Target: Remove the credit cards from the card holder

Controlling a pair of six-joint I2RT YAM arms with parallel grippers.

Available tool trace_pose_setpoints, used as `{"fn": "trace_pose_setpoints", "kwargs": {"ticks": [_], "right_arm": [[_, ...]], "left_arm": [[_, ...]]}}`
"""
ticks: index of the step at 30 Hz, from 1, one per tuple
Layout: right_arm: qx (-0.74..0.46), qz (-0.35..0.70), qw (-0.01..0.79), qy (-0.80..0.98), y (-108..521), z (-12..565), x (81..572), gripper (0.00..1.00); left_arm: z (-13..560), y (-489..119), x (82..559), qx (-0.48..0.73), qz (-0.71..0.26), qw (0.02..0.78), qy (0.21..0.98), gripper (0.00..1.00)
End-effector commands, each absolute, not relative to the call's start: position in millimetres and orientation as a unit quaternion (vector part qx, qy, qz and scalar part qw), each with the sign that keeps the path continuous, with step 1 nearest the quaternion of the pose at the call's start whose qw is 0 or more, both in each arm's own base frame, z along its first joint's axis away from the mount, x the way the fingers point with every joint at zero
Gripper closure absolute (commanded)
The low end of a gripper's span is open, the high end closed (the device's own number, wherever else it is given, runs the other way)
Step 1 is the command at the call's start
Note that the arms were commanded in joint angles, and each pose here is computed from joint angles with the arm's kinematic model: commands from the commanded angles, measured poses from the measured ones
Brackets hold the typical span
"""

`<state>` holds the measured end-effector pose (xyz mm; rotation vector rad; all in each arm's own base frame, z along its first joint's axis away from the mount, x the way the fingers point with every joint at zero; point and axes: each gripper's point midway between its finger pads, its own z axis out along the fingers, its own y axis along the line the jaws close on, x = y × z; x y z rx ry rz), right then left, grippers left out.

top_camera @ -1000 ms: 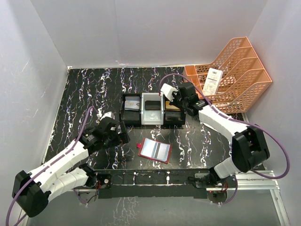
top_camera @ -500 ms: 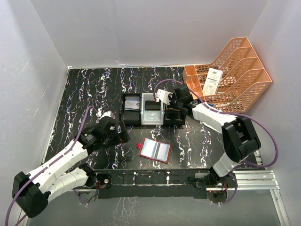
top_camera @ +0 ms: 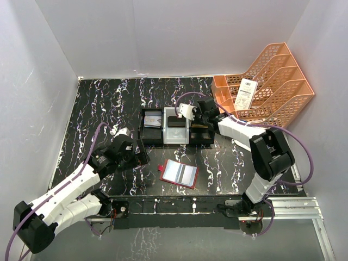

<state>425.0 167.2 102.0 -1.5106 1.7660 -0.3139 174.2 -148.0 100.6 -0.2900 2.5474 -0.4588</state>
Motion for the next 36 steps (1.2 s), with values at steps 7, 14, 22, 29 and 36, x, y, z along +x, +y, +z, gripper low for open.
{"fn": "trace_pose_setpoints", "kwargs": {"ticks": [7, 14, 22, 29, 36], "right_arm": [[-0.595, -0.151, 0.406, 0.677, 176.2, 101.7, 457.4, 0.98], [-0.610, -0.144, 0.386, 0.677, 174.5, 87.7, 450.1, 0.86], [-0.612, -0.145, 0.372, 0.683, 166.9, 85.2, 440.8, 0.68], [-0.602, -0.141, 0.365, 0.697, 164.9, 77.4, 439.4, 0.68], [-0.596, -0.124, 0.368, 0.703, 169.2, 83.5, 437.8, 0.67]], "left_arm": [[117.0, -150.8, 176.7, -0.111, -0.187, 0.276, 0.936, 0.01], [108.9, -150.9, 173.3, -0.113, -0.188, 0.268, 0.938, 0.01], [108.0, -153.0, 173.3, -0.109, -0.190, 0.264, 0.939, 0.01], [106.3, -155.4, 172.0, -0.108, -0.197, 0.260, 0.939, 0.01], [104.9, -155.4, 169.4, -0.107, -0.198, 0.255, 0.940, 0.01]]}}
